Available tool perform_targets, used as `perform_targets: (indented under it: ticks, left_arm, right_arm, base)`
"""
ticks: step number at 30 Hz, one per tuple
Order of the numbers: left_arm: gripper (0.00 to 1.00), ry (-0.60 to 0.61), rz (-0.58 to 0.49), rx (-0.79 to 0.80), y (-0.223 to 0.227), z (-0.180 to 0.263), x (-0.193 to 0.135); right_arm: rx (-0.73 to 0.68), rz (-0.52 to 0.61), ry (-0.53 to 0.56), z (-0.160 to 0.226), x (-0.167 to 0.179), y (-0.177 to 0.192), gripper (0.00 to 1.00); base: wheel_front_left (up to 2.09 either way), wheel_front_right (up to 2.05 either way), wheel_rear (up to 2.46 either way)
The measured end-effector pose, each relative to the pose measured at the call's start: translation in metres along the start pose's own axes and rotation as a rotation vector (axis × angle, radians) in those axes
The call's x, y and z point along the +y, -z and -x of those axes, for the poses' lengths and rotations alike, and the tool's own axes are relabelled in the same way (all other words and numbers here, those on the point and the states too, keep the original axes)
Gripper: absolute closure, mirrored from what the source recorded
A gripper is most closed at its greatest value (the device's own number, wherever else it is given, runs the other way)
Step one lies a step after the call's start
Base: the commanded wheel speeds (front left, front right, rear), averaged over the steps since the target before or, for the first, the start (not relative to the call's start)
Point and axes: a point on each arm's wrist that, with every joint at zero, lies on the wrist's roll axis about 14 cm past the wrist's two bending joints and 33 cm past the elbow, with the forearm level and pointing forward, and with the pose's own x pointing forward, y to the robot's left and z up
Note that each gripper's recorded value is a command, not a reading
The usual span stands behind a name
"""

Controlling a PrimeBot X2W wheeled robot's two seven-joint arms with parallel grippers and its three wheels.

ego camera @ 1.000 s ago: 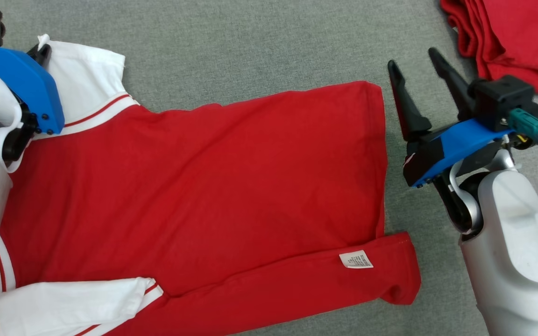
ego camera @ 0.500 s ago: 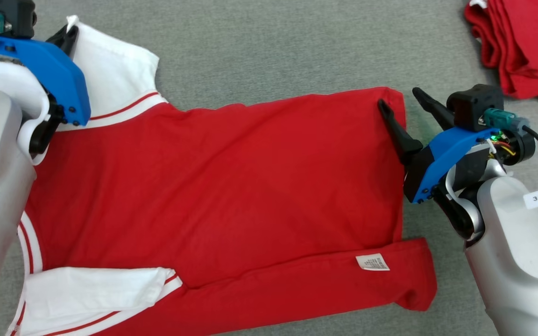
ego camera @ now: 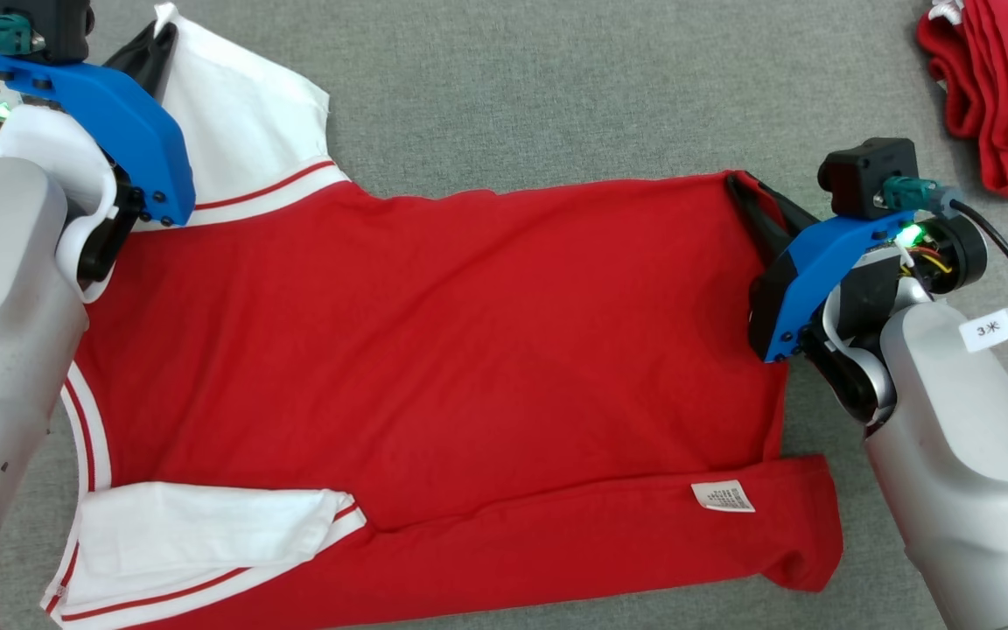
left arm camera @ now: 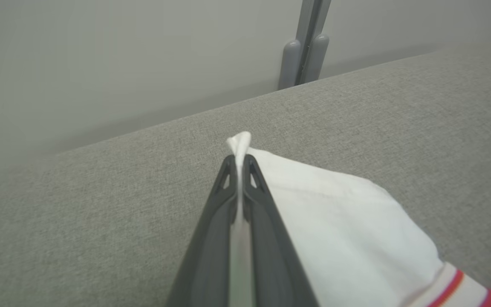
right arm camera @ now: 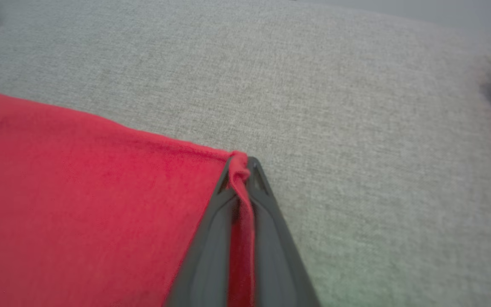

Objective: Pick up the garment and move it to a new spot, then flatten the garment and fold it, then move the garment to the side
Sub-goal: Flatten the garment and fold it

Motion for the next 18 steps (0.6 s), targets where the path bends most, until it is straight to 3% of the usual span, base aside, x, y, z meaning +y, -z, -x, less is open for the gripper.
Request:
perform_targets:
  ticks: [13,18]
  left_arm:
    - [1.0,0.0,0.006,-0.209,-0.051,0.048,-0.004]
    - [1.0,0.025,-0.001,-0.27,-0.054,0.075,-0.015]
  right_arm:
    - [-0.239,0.045,0.009,0.018,0.002,-0.052,1.0]
    - [-0.279,0.054,-0.002,0.031,0.009,-0.053,1.0]
  base:
    - [0.0,0.0,0.0]
    - [0.0,0.0,0.0]
